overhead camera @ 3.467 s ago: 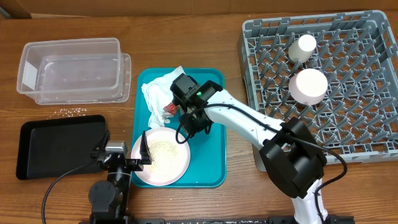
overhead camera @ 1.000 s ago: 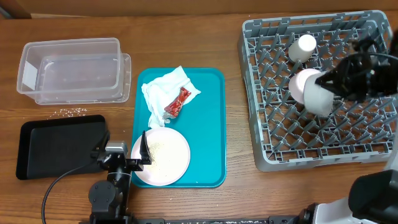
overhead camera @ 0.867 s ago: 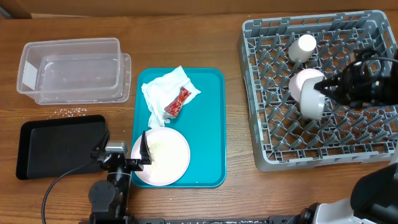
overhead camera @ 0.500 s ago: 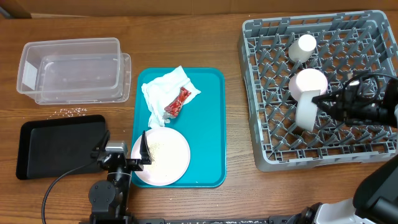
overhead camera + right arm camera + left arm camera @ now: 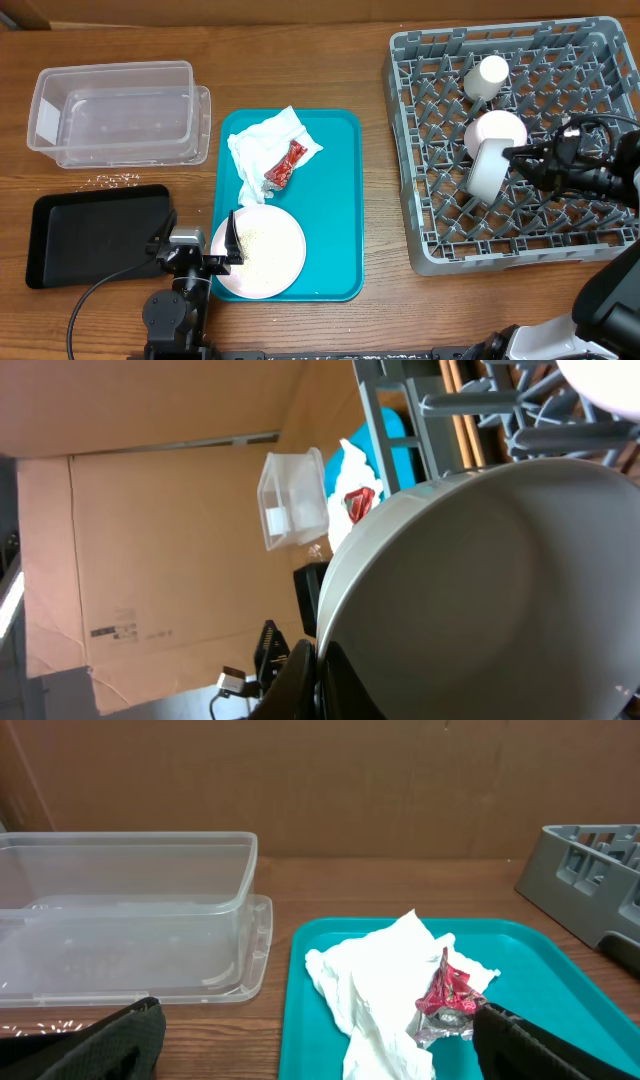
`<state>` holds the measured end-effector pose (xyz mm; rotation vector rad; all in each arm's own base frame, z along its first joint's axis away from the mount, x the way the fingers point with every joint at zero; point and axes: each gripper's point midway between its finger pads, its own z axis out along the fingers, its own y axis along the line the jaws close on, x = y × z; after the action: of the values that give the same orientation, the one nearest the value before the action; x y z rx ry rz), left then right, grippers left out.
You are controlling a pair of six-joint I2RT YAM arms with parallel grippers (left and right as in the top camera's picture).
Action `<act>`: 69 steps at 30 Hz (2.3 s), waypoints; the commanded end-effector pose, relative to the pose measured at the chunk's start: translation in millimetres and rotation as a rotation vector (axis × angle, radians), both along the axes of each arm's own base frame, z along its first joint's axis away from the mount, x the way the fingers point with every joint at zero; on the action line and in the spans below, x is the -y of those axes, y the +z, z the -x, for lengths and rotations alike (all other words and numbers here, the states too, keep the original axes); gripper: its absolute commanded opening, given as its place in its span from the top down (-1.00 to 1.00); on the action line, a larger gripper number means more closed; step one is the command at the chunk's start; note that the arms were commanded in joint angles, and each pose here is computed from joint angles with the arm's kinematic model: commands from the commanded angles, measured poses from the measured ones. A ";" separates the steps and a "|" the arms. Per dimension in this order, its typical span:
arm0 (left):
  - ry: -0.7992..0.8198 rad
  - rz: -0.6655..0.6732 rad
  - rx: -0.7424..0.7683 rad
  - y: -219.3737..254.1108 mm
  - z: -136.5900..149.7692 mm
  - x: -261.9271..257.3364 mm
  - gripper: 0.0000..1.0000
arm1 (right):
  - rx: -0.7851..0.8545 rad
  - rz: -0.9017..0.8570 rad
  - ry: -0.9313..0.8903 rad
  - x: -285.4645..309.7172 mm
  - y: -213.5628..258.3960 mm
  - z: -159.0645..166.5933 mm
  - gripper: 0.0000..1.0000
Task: Sort waste into correct bins and load items into the dishwasher
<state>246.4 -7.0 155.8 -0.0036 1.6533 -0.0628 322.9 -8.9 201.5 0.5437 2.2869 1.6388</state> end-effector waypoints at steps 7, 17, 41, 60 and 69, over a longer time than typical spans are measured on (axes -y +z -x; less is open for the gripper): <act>-0.005 -0.026 0.007 0.3 0.3 0.1 -1.00 | -0.125 0.114 -0.002 13.9 -27.3 11.5 0.90; -0.005 -0.026 0.007 0.3 0.3 0.2 -1.00 | -0.309 0.401 -0.159 83.4 -32.1 12.6 0.53; -0.005 -0.026 0.007 0.3 0.3 0.2 -1.00 | -0.392 0.664 -0.079 34.6 11.9 30.0 0.63; -0.005 -0.026 0.007 0.3 0.3 0.2 -0.99 | 0.132 0.769 0.201 -210.2 58.7 0.3 -0.45; -0.005 -0.026 0.007 0.3 0.3 0.2 -1.00 | 0.357 0.690 0.283 -285.0 86.5 12.4 -0.99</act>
<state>246.4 -7.0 155.9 -0.0036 1.6529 -0.0628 310.9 270.5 270.7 -0.2233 2.5521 0.8216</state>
